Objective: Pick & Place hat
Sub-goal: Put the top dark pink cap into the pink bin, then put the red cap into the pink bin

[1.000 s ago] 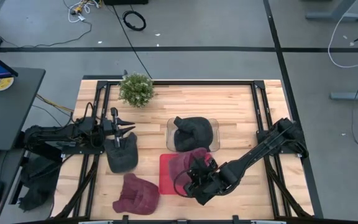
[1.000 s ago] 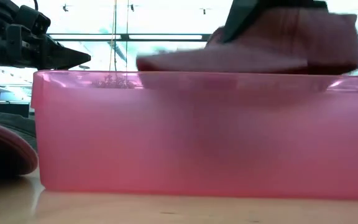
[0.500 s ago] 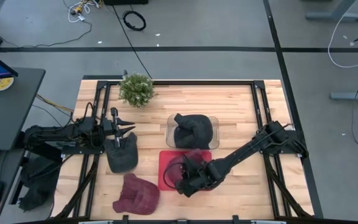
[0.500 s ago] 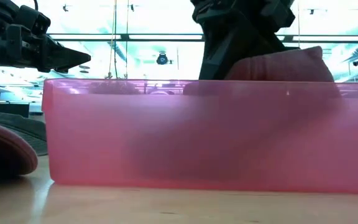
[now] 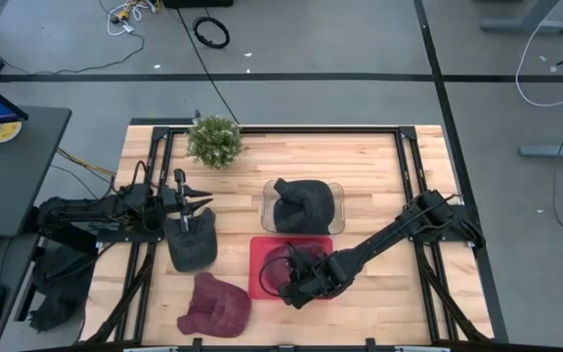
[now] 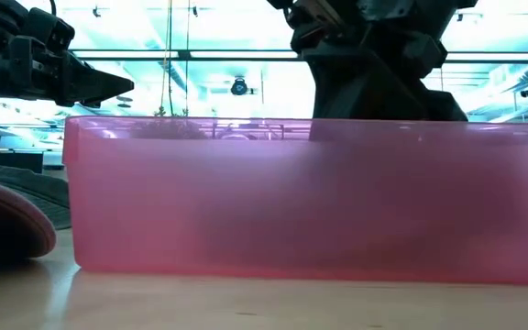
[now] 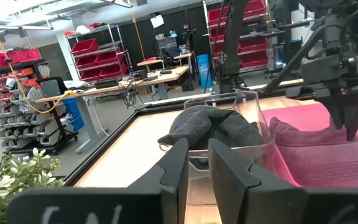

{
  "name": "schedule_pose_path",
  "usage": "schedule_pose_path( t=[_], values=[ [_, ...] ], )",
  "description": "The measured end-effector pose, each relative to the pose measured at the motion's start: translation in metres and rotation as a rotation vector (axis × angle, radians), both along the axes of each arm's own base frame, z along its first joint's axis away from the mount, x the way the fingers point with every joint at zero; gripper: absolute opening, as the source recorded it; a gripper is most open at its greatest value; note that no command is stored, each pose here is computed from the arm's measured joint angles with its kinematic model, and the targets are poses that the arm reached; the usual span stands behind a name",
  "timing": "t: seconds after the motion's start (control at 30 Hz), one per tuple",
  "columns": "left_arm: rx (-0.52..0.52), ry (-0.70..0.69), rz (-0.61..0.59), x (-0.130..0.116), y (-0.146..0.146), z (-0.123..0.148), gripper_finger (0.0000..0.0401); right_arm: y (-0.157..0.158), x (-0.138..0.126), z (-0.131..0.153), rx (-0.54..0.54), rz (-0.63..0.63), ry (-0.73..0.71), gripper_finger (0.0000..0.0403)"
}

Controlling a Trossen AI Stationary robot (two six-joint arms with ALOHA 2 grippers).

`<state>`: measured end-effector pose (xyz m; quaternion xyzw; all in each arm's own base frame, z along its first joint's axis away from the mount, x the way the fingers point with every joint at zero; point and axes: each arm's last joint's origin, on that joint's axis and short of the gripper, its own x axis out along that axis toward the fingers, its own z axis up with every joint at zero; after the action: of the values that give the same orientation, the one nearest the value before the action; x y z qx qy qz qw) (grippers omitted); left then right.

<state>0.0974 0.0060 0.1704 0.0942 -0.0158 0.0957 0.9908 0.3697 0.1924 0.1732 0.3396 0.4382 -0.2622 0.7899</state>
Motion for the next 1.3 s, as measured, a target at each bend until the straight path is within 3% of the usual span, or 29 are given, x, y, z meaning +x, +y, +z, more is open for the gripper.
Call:
schedule_pose_path(
  t=[0.4, 0.7, 1.07, 1.3],
  values=[
    [0.000, 0.000, 0.000, 0.000, 0.000, 0.000, 0.0067, 0.001, 0.005, 0.002, 0.021, 0.109, -0.019, 0.0113],
    [0.000, 0.000, 0.000, 0.000, 0.000, 0.000, 0.0067, -0.013, 0.011, 0.009, 0.169, 0.201, 0.040, 0.0180],
    [0.000, -0.001, 0.000, 0.000, 0.000, 0.000, 0.0067, -0.036, 0.010, 0.037, 0.122, 0.252, -0.005, 0.0183],
    [0.000, -0.002, 0.001, 0.000, 0.000, 0.000, 0.0067, -0.049, 0.001, 0.077, -0.004, 0.316, -0.123, 0.0171]
  ],
)
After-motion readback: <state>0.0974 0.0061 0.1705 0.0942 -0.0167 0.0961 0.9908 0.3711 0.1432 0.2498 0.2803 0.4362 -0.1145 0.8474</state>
